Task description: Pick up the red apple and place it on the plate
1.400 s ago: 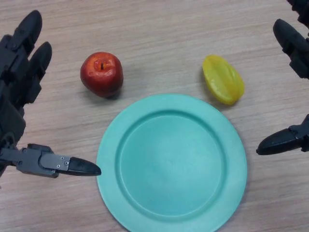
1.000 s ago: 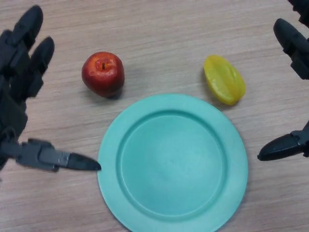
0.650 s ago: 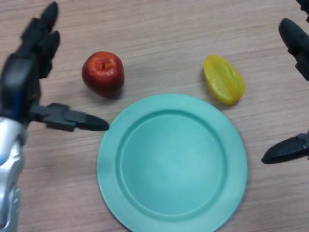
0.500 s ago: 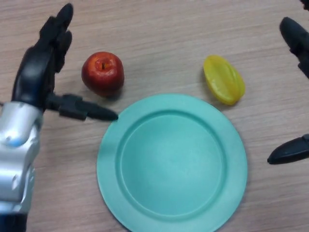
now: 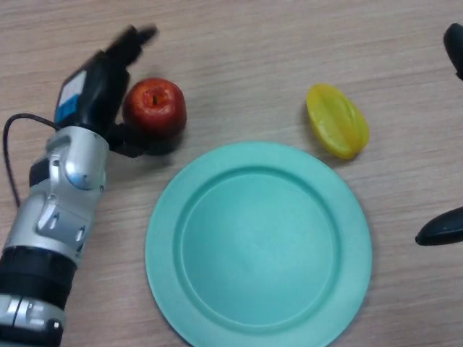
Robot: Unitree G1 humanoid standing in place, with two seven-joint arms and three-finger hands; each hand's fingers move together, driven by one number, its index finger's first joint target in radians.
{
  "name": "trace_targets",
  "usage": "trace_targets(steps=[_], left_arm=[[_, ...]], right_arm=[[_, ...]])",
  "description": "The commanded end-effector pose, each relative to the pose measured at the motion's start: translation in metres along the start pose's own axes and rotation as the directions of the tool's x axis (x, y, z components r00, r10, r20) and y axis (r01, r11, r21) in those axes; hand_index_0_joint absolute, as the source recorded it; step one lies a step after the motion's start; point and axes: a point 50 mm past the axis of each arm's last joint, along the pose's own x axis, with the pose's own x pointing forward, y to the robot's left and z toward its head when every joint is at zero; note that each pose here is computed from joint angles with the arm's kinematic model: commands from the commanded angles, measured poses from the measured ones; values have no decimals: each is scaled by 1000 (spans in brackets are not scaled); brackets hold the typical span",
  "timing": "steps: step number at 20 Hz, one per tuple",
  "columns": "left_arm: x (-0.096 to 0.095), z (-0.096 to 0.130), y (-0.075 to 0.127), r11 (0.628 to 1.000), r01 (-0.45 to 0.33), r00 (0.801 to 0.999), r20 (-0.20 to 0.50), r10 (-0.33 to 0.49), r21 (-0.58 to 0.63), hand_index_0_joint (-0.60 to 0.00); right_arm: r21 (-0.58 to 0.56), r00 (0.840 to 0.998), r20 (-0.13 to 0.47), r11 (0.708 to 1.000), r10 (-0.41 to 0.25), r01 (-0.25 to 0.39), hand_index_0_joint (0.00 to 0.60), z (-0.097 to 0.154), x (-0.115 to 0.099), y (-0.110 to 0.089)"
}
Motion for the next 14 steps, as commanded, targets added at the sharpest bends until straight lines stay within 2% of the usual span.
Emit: trace_targets(steps=[1, 2, 3, 4, 5, 6, 7, 8, 9, 10, 11, 12, 13, 14], left_arm=[[8, 20, 40, 982, -190, 971, 145, 191, -18, -600], [6, 21, 43, 979, -203, 966, 157, 204, -21, -600], [0, 26, 51, 964, -264, 941, 224, 253, 21, -600], [-2, 28, 55, 959, -282, 934, 240, 265, 40, -600], [-9, 34, 66, 941, -331, 912, 280, 300, 70, -600], [-13, 38, 68, 938, -337, 905, 299, 302, 75, -600], [-25, 45, 70, 938, -335, 897, 338, 286, 95, -600], [-30, 48, 70, 944, -318, 900, 340, 271, 91, -600], [-43, 56, 65, 956, -273, 900, 380, 214, 106, -600], [-49, 58, 64, 957, -266, 898, 391, 202, 116, -600], [-63, 62, 54, 973, -189, 907, 403, 121, 132, -600], [-70, 64, 49, 984, -132, 914, 400, 73, 120, -600], [-85, 69, 38, 990, -21, 920, 390, -35, 138, -600], [-91, 72, 35, 989, -17, 913, 405, -43, 145, -600]], right_arm=[[-78, 970, 245, 997, -7, 26, 0, 39, -11, -7], [-80, 969, 247, 996, -8, 29, 0, 40, -11, -8], [-79, 968, 249, 996, -11, 32, 0, 40, -12, -8], [-77, 968, 251, 996, -12, 33, 0, 40, -12, -8], [-80, 968, 251, 996, -10, 31, 0, 40, -12, -8], [-79, 968, 251, 996, -10, 31, 0, 40, -12, -8], [-76, 969, 248, 997, -12, 31, 0, 41, -12, -8], [-77, 969, 247, 997, -11, 31, 0, 40, -12, -7], [-85, 970, 244, 996, -7, 29, 0, 40, -12, -6], [-84, 970, 243, 996, -7, 28, 0, 40, -12, -6], [-81, 970, 244, 996, -7, 27, 0, 41, -11, -5], [-79, 970, 241, 997, -6, 25, 0, 40, -10, -4], [-78, 971, 237, 997, -1, 20, 0, 40, -10, -3], [-75, 972, 237, 997, -1, 19, 0, 40, -10, -3]])
